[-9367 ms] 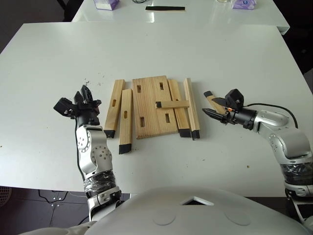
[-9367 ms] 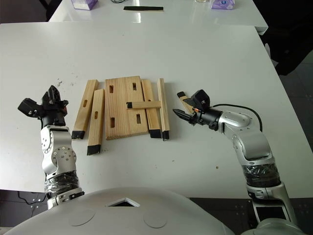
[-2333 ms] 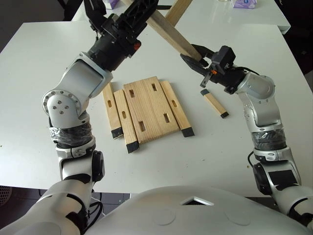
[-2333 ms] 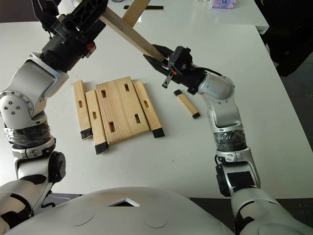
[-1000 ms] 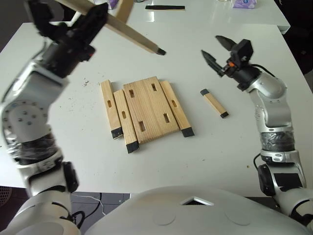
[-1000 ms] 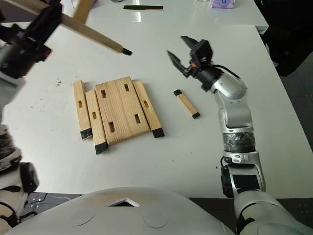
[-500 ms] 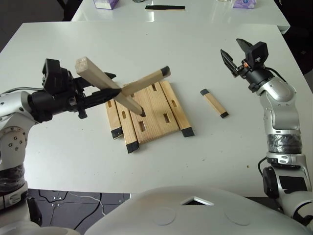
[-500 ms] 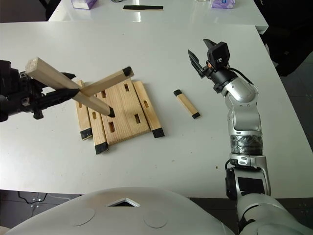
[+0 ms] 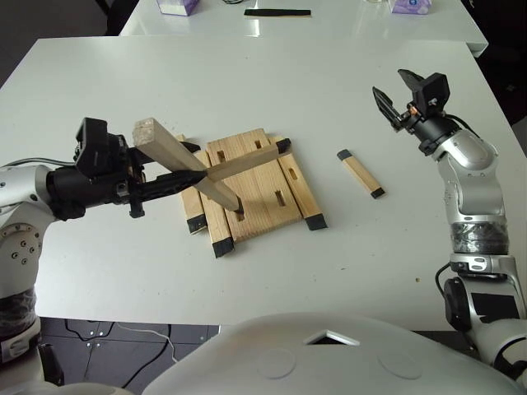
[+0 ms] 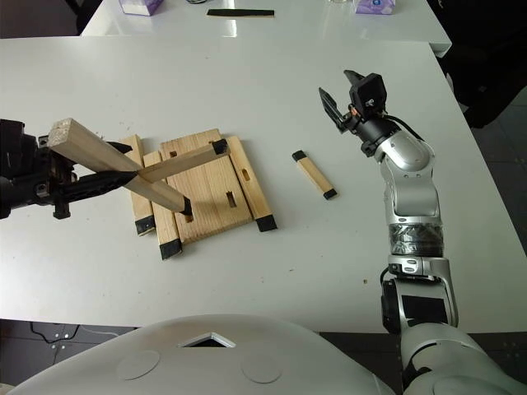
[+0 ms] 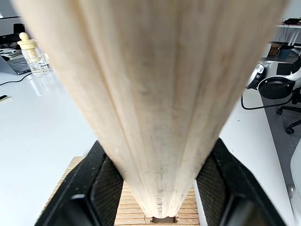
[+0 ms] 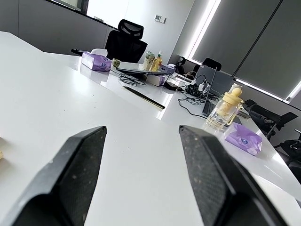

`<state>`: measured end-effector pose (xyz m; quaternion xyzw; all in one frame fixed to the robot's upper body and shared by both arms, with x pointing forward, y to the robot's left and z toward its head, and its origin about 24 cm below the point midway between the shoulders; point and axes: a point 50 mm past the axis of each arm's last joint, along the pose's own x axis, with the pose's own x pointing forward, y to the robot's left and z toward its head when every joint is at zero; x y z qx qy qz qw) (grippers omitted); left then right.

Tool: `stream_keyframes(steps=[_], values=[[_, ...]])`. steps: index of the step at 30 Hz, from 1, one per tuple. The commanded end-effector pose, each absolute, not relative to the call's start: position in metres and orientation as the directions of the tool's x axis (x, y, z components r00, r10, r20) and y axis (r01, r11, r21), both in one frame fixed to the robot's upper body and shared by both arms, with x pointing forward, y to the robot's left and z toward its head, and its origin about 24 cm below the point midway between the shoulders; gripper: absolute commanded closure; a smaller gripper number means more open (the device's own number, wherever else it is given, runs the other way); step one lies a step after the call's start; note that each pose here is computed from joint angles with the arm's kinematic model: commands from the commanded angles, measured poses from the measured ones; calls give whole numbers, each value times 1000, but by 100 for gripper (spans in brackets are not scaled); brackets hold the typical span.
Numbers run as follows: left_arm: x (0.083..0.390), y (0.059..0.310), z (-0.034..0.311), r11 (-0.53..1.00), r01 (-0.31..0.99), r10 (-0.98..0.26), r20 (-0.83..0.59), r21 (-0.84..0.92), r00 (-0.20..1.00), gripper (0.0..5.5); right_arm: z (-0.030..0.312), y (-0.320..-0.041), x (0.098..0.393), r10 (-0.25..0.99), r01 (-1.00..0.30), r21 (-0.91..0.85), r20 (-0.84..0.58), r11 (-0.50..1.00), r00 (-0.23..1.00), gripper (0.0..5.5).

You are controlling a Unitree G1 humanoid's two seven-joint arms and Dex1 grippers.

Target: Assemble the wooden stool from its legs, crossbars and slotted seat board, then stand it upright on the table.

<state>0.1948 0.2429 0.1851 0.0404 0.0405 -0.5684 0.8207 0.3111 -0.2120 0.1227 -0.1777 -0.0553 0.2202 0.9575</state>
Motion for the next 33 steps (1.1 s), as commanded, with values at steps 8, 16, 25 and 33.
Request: stream_keyframes(steps=[8, 16, 25, 33], values=[[189, 244, 176, 358, 934, -920, -170, -7, 352, 345, 126, -213, 315, 449, -406, -391, 22, 826, 893, 266], [200, 241, 166, 382, 924, -913, -153, 6, 379, 345, 124, -208, 317, 451, -408, -386, 25, 827, 892, 266], [202, 236, 151, 291, 954, -912, -280, 70, 299, 345, 123, -203, 320, 455, -413, -370, 30, 832, 890, 266], [189, 236, 123, 142, 988, -884, -441, 65, 156, 345, 111, -187, 311, 494, -461, -343, 10, 818, 869, 266]])
